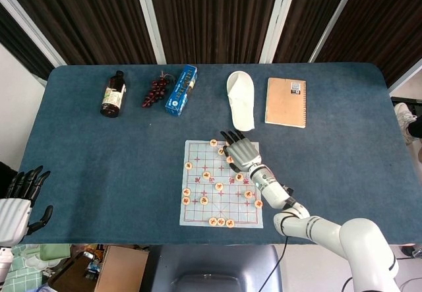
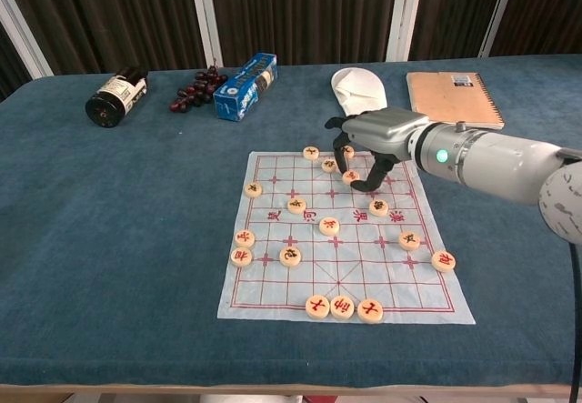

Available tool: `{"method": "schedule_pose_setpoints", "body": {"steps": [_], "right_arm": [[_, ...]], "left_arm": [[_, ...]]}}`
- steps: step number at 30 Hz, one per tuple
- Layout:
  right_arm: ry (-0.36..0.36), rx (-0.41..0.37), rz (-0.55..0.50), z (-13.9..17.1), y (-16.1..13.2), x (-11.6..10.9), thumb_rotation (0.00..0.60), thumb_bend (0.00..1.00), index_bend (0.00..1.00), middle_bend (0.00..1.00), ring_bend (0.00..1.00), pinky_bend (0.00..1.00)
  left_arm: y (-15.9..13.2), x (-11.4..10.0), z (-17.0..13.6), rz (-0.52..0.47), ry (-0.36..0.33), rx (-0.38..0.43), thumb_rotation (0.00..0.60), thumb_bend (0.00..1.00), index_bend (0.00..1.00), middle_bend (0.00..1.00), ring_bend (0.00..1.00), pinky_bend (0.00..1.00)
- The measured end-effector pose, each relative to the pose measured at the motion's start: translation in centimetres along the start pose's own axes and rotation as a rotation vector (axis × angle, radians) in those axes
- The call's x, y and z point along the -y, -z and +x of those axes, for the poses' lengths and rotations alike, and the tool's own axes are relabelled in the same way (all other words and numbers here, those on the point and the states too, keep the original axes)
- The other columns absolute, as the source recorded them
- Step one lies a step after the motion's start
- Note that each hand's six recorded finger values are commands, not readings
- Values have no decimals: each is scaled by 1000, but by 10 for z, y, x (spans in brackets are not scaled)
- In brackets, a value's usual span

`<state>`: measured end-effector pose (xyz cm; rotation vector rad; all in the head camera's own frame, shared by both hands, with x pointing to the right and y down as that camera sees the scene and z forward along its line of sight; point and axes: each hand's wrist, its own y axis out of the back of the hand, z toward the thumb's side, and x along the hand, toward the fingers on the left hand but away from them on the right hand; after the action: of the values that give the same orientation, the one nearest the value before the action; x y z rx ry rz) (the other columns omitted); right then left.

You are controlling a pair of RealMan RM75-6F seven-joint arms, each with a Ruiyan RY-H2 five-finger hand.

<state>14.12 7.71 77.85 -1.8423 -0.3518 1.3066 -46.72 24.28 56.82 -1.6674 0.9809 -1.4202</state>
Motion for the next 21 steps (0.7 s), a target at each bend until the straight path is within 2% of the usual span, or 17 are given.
{"method": "schedule_pose_setpoints", "body": {"steps": [11,17,21], "right_arm": [[42,-37,-9,16,-1,-10,600,502,652,60,0,0],[77,-91,32,51,5,-13,600,502,650,60,0,0],[52,-104,71,71,12,-1,600,502,649,60,0,0]], "left_arm": [[-2,0,-1,1,-1,6,600,413,0,0,0,0],[-3,0,-2,2,-4,10,600,414,0,0,0,0],[-5,1,-3,5,-1,15,600,414,0,0,0,0]]}}
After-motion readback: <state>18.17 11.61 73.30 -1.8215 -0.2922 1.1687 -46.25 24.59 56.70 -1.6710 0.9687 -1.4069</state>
